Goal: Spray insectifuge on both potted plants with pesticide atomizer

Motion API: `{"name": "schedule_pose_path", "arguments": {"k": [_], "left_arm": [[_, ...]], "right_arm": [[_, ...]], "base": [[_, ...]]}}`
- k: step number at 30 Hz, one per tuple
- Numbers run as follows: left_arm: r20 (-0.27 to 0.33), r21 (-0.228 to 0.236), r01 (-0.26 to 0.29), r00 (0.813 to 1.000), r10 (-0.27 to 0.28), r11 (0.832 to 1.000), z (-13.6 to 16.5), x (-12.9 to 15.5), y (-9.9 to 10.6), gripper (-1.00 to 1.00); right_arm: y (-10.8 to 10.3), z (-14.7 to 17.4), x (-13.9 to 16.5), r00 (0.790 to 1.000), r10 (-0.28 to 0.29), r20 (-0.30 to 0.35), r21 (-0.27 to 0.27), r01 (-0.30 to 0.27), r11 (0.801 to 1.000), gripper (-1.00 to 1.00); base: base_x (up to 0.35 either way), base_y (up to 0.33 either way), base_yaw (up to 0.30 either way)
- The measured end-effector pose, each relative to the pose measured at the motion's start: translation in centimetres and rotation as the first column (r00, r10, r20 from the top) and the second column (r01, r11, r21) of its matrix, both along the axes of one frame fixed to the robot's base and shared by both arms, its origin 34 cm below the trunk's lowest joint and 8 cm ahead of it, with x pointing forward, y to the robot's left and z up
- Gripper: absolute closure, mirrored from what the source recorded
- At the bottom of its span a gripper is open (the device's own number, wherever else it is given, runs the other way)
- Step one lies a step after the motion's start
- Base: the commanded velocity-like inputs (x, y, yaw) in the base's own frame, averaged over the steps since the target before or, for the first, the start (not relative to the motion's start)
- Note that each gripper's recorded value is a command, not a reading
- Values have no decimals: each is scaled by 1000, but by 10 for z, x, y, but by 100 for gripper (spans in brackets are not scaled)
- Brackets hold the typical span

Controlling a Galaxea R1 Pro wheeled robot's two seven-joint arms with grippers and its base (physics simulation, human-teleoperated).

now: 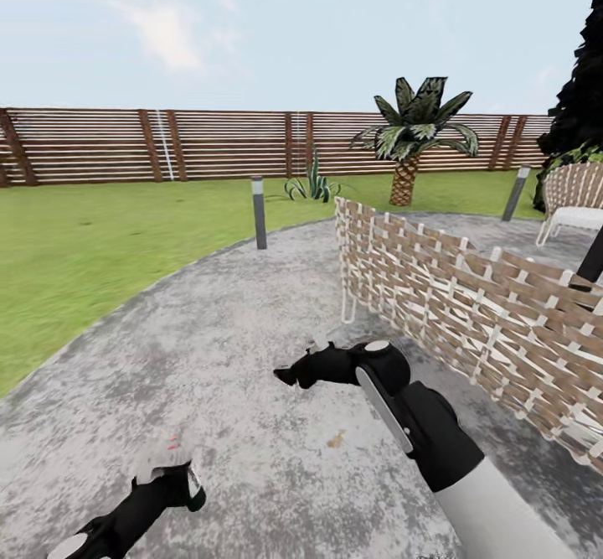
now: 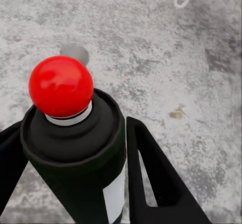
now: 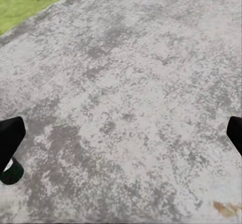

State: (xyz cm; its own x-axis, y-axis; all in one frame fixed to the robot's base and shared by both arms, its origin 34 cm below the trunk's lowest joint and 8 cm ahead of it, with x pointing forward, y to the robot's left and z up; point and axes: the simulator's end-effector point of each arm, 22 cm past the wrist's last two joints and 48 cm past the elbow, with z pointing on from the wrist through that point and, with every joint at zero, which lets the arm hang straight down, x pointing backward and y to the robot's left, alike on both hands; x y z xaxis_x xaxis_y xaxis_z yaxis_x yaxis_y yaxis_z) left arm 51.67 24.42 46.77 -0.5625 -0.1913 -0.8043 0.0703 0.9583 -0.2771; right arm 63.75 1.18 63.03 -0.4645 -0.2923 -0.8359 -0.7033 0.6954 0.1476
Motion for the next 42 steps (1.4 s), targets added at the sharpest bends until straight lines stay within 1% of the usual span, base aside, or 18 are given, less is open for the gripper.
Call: {"name": "schedule_pose_path", "arguments": {"k": [2, 3, 4, 7, 8, 10, 11, 12, 13, 15, 17, 18, 19, 23, 38, 39, 40, 42], "left_arm": [[-98, -38, 45, 994, -48, 998, -48, -23, -5, 100], [-105, -64, 58, 992, -65, 996, -60, -30, -7, 100], [-51, -81, 73, 996, -77, 994, -57, -26, -8, 100], [44, -76, 77, 996, -74, 994, -47, -19, -7, 100], [60, -74, 76, 996, -72, 994, -45, -18, -3, 100], [59, -75, 74, 996, -69, 994, -45, -18, 0, 100], [-18, -121, 164, 986, -167, 979, -21, -16, -8, 100], [6, -153, 214, 976, -216, 965, 4, -10, -20, 100], [9, -176, 264, 964, -267, 948, 14, -10, -24, 100], [12, -204, 335, 940, -340, 920, 22, -16, -17, 100], [15, -208, 340, 939, -344, 917, 22, -16, -14, 100], [78, -177, 334, 943, -325, 926, 29, -7, -9, 100], [111, -162, 334, 941, -319, 929, 33, -4, -7, 100], [140, -150, 338, 937, -319, 929, 37, -2, -6, 100], [137, -155, 341, 937, -322, 927, 35, -3, -9, 100], [117, -160, 333, 941, -317, 929, 27, -7, -7, 100], [62, -172, 308, 951, -302, 936, 0, -19, -1, 100], [62, -178, 285, 959, -278, 942, -16, -24, 5, 100]], "right_arm": [[11, -4, -14, 998, 57, -33, 8, -57, 998, -100], [16, -5, -21, 995, 83, -50, 13, -83, 997, -100], [20, -7, -27, 993, 104, -62, 15, -103, 995, -100], [30, -13, -38, 987, 143, -71, 1, -144, 990, -100], [38, -18, -46, 982, 172, -73, -14, -174, 985, -100], [41, -16, -49, 981, 183, -64, -16, -184, 983, -100], [40, -4, -48, 982, 185, -42, -4, -185, 983, -100], [41, -3, -49, 981, 188, -43, -2, -188, 982, -100], [42, -3, -54, 977, 203, -60, 8, -203, 979, -100], [46, -3, -69, 960, 257, -114, 42, -254, 966, -100], [46, -3, -71, 957, 264, -119, 47, -260, 964, -100], [46, -3, -71, 956, 266, -120, 49, -262, 964, -100], [46, -3, -71, 956, 267, -119, 50, -263, 964, -100], [49, -2, -72, 956, 269, -120, 52, -265, 963, -100], [51, -3, -74, 954, 275, -123, 50, -271, 961, -100], [51, -3, -75, 953, 276, -123, 50, -272, 961, -100], [52, -4, -75, 953, 278, -124, 50, -274, 961, -100], [53, -5, -77, 951, 282, -127, 47, -278, 959, -100]], "base": [[-107, 0, 270], [-30, 0, 270], [-15, 0, 270], [-3, 0, 270], [0, 0, 270], [0, 0, 270], [0, 0, 270], [0, 0, 270], [0, 0, 271], [0, 0, 270], [0, 0, 267], [-62, 0, 266], [-193, 0, 268], [-308, 0, 269], [-315, 0, 269], [-38, 0, 269], [-15, 0, 269], [-6, 0, 269]]}}
